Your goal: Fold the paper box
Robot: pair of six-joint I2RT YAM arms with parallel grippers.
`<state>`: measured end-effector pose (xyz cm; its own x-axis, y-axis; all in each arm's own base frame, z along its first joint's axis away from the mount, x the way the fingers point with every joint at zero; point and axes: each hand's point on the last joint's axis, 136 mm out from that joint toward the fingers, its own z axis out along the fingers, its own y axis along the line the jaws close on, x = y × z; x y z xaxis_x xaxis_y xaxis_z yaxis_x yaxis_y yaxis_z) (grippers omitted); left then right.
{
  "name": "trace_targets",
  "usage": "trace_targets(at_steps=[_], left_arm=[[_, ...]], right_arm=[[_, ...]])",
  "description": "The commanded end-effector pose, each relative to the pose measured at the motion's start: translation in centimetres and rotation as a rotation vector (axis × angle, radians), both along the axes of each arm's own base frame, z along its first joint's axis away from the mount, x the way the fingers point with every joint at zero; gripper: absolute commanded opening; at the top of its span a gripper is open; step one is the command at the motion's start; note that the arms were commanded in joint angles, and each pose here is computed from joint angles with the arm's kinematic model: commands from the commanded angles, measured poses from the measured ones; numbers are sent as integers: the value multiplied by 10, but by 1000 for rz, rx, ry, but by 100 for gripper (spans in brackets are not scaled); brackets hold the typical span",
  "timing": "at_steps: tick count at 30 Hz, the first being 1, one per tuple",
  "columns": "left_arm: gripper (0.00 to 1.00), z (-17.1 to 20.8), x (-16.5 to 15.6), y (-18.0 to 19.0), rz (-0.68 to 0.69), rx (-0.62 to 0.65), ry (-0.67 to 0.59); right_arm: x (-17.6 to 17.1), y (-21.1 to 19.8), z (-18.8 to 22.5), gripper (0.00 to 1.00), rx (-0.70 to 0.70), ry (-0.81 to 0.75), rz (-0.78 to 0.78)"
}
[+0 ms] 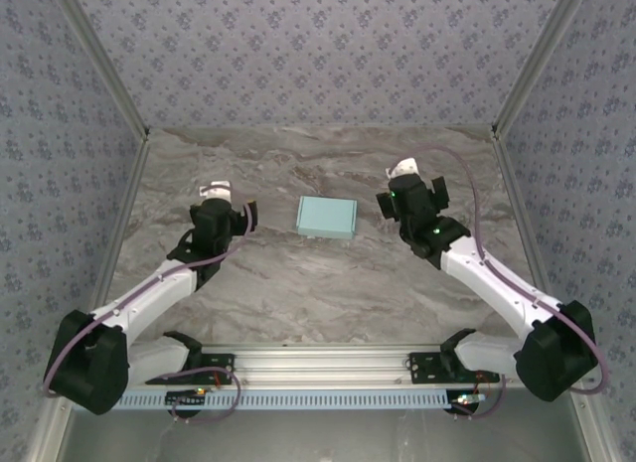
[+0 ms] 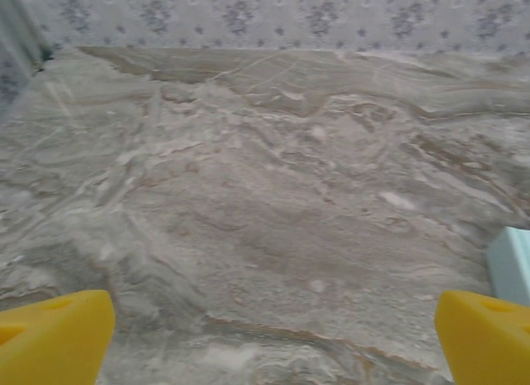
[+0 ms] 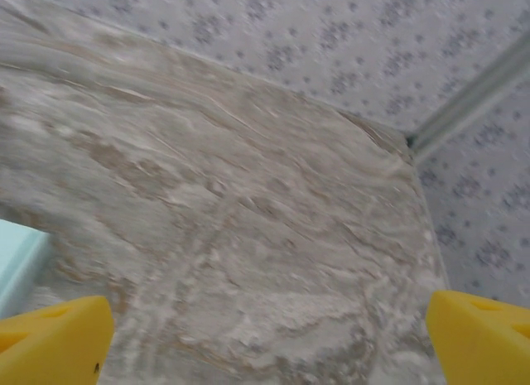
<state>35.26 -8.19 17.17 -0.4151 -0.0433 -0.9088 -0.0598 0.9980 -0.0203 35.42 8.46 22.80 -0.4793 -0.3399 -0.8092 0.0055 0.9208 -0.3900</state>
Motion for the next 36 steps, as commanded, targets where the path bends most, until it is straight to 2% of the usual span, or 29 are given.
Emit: trace_targets(at_steps=[1,7,16,20,24,28,31,36], left_arm=[[99,3,-1,27,113,13,-40],[99,-10,-2,61,209,17,-35],[99,-11,-5,78,218,75,-39],[99,-13,-11,94,261,101,-35],[99,-26,-14,112,298,64,-46],[99,-30,-12,113,260,63,-110],[99,-36,-4,111,231,102,-89],[99,-48,16,101,170,98,-87]], right_arm=[[-7,-33,-2,99,32,-53,-120],[-16,-79,-28,99,168,-81,-229],[-31,-123,-43,99,318,-161,-410],[-31,-129,-50,99,337,-143,-429],[-31,-130,-52,99,355,-159,-427],[-28,-125,-55,99,370,-196,-384],[-27,-125,-60,99,369,-182,-384],[-22,-119,-64,99,360,-167,-339]])
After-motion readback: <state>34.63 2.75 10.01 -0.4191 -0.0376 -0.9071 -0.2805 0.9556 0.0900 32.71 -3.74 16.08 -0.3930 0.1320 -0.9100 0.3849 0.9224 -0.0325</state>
